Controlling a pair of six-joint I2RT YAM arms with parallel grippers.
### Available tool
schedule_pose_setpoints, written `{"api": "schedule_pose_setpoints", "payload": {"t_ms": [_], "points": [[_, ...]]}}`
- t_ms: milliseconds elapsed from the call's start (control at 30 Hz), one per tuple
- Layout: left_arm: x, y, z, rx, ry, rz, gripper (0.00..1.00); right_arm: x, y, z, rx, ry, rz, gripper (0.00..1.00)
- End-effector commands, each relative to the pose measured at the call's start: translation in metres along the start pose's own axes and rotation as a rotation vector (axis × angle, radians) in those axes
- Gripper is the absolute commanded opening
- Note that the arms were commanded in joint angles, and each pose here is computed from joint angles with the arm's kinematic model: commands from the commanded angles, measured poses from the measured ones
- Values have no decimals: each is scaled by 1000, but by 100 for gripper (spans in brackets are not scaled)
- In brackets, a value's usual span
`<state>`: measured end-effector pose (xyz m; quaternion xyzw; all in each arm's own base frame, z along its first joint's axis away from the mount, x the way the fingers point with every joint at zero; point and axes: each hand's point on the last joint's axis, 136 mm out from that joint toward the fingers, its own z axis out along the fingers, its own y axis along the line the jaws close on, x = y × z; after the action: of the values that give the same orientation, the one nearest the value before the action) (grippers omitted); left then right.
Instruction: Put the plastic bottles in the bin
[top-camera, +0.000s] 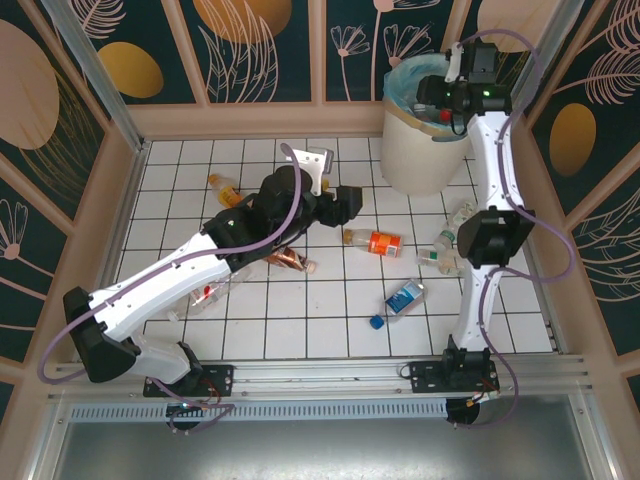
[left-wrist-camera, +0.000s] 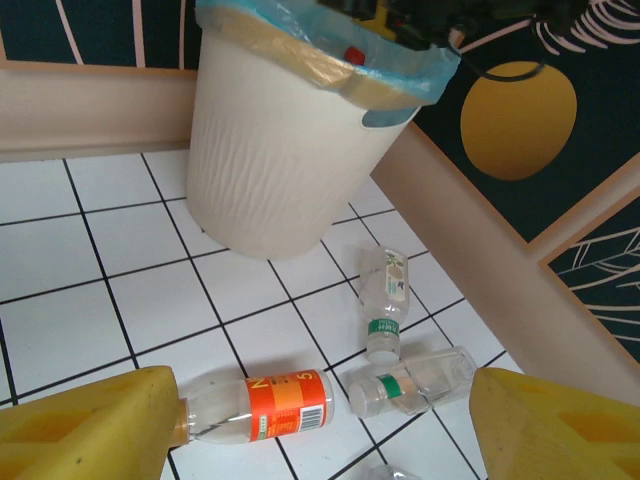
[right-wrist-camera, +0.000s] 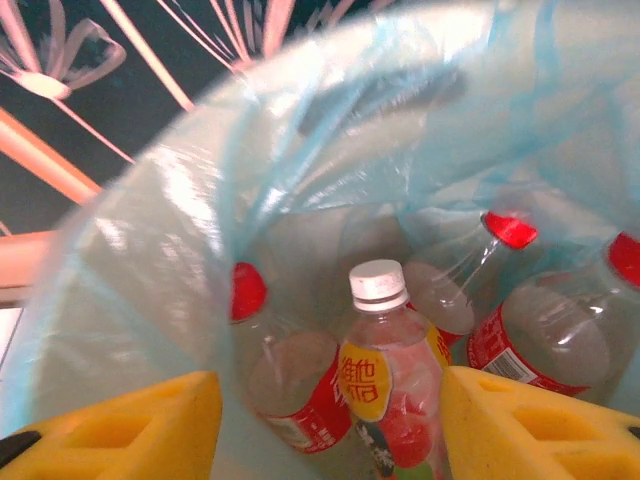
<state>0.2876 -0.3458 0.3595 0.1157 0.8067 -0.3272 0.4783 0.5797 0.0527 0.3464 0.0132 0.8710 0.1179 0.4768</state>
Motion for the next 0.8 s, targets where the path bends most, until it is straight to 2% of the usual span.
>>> {"api": "schedule_pose_setpoints", "payload": {"t_ms": [0, 67, 167, 367, 433, 533, 667, 767], "points": [[-22, 0, -26, -4, -76, 1, 77, -61, 33, -97, -45, -233, -11, 61], [-20, 8, -33, -30, -87, 5, 78, -56, 47, -121, -71, -262, -20, 61], [-14, 24, -44, -85, -93, 13, 79, -31, 72, -148, -122, -283, -44, 61], [14, 59, -67, -180, -67, 14, 81, 59, 141, -203, -362, -356, -128, 61], [28, 71, -74, -206, -44, 11, 81, 97, 158, -212, -462, -343, -154, 61], [53, 89, -84, -244, 4, 7, 82, 155, 167, -212, -527, -267, -160, 60], [91, 117, -98, -300, 70, -14, 82, 233, 170, -197, -555, -98, -234, 59], [119, 139, -108, -354, 100, -62, 82, 281, 191, -197, -636, 18, -296, 59]]}}
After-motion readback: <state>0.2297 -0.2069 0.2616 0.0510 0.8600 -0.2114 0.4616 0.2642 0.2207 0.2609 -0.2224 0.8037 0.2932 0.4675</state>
